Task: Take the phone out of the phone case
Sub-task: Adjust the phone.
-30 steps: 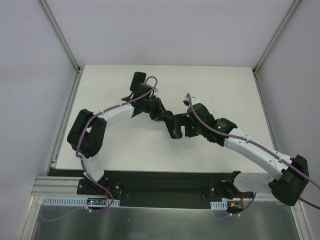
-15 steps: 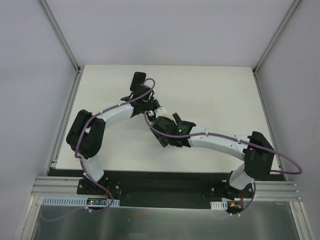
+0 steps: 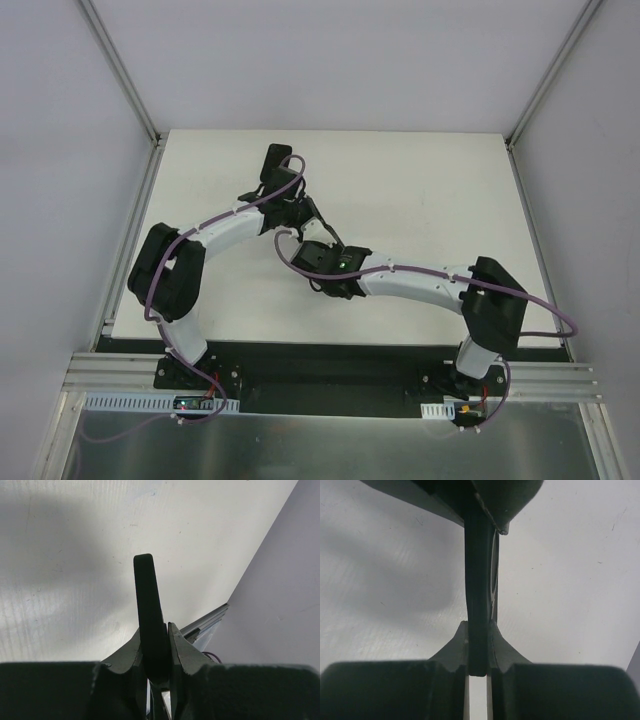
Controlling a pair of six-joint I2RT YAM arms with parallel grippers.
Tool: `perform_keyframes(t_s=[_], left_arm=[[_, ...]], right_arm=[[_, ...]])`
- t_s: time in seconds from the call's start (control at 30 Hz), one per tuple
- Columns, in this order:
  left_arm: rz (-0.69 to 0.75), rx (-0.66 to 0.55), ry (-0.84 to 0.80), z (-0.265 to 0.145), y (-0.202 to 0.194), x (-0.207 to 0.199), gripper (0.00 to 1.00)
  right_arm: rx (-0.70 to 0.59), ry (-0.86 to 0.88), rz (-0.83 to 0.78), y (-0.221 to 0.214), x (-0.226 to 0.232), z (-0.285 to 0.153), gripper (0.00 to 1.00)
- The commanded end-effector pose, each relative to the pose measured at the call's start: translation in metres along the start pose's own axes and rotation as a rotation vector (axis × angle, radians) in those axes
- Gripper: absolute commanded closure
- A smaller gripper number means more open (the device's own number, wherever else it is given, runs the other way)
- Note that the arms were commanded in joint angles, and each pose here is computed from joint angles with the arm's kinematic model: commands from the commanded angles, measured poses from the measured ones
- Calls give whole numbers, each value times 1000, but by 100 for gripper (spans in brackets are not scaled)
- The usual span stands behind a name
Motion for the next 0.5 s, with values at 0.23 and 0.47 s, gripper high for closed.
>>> perform_keyframes(t_s=[0.23,0.47], left_arm=[[124,29,-192,-44,-5,-44,32],[163,-58,-270,-91,13,-46,6]], right_arm=[[-52,24,210,12,-29,-15,99],[-75,298,452,5,-50,-24,99]])
Point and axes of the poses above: each gripper's point midway between its finger pads, its own z axis out along the fingers, its own x axis along the line the jaws close on, y = z × x, the point moved 6 cm from there along -z, back along the fingers, and after that the axes turned 3 degrees about z, right-handed, at the moved point
